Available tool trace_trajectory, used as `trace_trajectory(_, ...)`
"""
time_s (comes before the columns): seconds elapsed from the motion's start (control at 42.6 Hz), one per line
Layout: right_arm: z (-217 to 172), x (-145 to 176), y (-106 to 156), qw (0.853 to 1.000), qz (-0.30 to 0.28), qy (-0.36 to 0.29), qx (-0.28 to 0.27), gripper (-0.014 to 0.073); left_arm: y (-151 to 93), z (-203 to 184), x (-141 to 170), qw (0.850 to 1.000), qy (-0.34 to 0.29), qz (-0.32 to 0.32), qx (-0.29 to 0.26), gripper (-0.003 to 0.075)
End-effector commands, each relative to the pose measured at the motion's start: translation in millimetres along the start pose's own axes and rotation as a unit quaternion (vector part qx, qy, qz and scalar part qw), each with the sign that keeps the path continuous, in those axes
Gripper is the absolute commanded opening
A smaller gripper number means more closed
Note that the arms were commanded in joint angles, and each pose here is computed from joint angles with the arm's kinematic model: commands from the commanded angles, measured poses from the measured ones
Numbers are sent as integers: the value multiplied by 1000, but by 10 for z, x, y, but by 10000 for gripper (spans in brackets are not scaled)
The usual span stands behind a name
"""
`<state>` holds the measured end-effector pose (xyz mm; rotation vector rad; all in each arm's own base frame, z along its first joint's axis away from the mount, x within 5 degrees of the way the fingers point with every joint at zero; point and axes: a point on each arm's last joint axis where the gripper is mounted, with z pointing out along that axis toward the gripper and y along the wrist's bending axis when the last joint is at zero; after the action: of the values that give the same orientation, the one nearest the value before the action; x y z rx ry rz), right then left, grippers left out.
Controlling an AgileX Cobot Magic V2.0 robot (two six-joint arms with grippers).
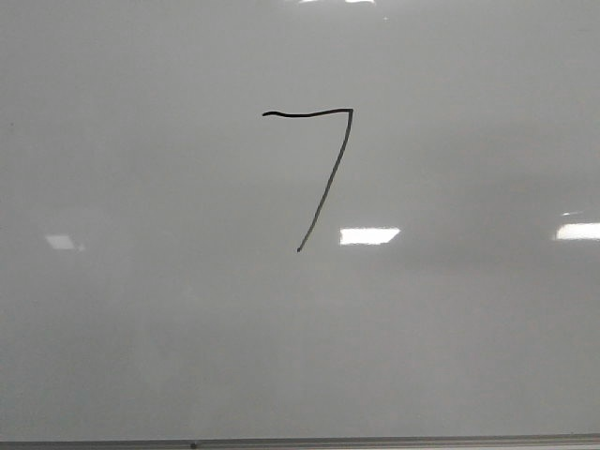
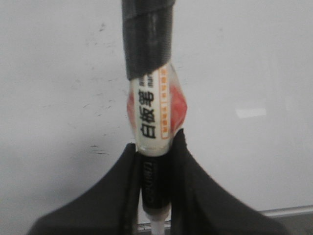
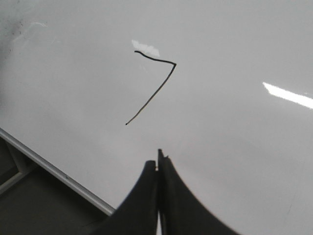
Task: Write number 7 on whiteboard
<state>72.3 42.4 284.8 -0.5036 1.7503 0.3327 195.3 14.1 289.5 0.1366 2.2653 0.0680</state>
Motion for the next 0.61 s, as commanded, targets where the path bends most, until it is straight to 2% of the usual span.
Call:
trace_trajectory(0.0,-30,-133,-43,999,8,-41,24,-67,46,9,-64,997,-75,-27,-24,-20)
trace_trajectory(0.258,-30,-130,-41,999,8,-40,23,-68,141,399,-81,991,-118,-34,-61,-20)
trace_trajectory(0.586,-30,-129,-40,999,8,-39,22,-68,184,938,42,994,-80,-36,-70,-20)
